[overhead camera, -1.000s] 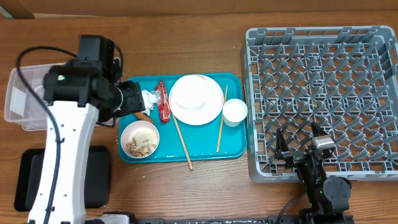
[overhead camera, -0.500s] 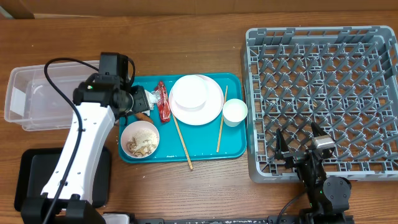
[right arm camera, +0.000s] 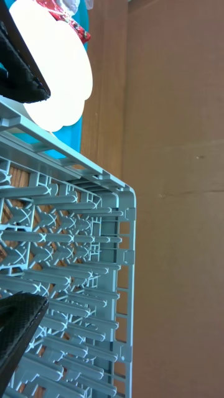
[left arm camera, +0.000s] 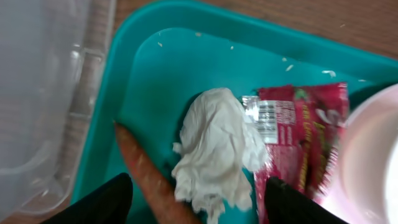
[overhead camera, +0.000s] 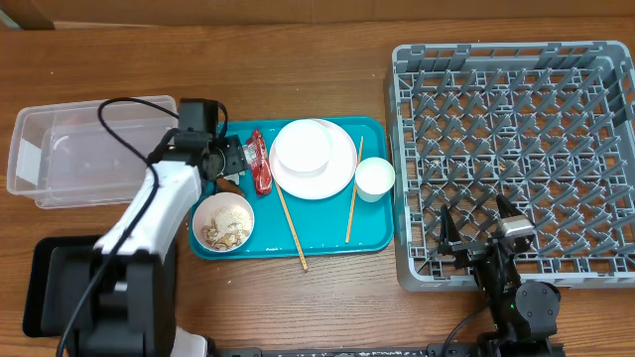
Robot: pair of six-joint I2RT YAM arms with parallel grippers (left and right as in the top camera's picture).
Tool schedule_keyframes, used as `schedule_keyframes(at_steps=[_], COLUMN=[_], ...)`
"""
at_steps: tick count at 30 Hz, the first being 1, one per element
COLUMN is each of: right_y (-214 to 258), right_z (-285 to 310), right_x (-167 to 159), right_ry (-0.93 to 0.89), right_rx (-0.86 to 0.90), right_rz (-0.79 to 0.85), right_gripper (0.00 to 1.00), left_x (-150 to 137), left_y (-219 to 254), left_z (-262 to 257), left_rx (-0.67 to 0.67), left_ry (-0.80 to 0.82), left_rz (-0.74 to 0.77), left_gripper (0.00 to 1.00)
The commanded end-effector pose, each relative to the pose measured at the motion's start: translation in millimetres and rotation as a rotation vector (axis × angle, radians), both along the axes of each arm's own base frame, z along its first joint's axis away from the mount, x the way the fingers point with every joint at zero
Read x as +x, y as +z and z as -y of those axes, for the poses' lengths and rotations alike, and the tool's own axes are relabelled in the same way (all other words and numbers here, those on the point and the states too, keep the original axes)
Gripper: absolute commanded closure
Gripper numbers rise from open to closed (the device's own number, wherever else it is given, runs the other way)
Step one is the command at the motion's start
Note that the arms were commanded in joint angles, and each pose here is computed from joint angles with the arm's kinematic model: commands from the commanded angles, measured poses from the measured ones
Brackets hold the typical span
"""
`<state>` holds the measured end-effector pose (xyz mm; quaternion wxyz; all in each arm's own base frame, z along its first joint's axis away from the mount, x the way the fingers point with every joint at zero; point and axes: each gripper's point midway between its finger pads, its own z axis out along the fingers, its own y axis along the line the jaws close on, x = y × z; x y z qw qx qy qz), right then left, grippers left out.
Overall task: Sort waste into correct bins and load items into the dishwasher
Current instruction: 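Carry the tissue left and drop it into the clear plastic bin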
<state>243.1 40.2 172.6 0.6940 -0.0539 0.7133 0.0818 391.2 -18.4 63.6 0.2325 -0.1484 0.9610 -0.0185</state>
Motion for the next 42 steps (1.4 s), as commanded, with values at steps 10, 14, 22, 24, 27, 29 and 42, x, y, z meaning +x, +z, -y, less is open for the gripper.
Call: schedule_keyframes(at_steps=[10, 14, 22, 24, 27, 29, 42], right_y=[-1, -1, -1, -1, -1, -1, -1], right_z=[0, 0, 0, 0, 0, 0, 0], right_x=[0, 0, 0, 0, 0, 0, 0], right_ry=[0.001, 0.001, 0.001, 0.001, 0.001, 0.001, 0.001], right_rx=[-0.003, -0.003, -0.003, -0.003, -0.003, -0.003, -0.003], right_rz=[0.007, 0.007, 0.007, 0.007, 0.007, 0.007, 0.007], right_gripper=[0.0, 0.0, 0.0, 0.0, 0.0, 0.0, 0.0], left_x=[3, 16, 39, 38, 32, 25, -35], left_y=[-41, -19, 97, 132, 174, 193, 163], left_z=[0, 3, 24, 22, 8, -9, -156], left_rx=[0.007, 0.004, -0.106, -0.101, -0.06, -0.004, 0.129], left_ry=[-0.022, -0.041, -0.098, -0.093, -0.057, -0.007, 0.419], left_rz=[-0.073, -0.018, 0.16, 0.203, 0.25, 0.265, 0.047], left_gripper=[0.81, 0.96, 0.96, 0.96, 0.96, 0.96, 0.96])
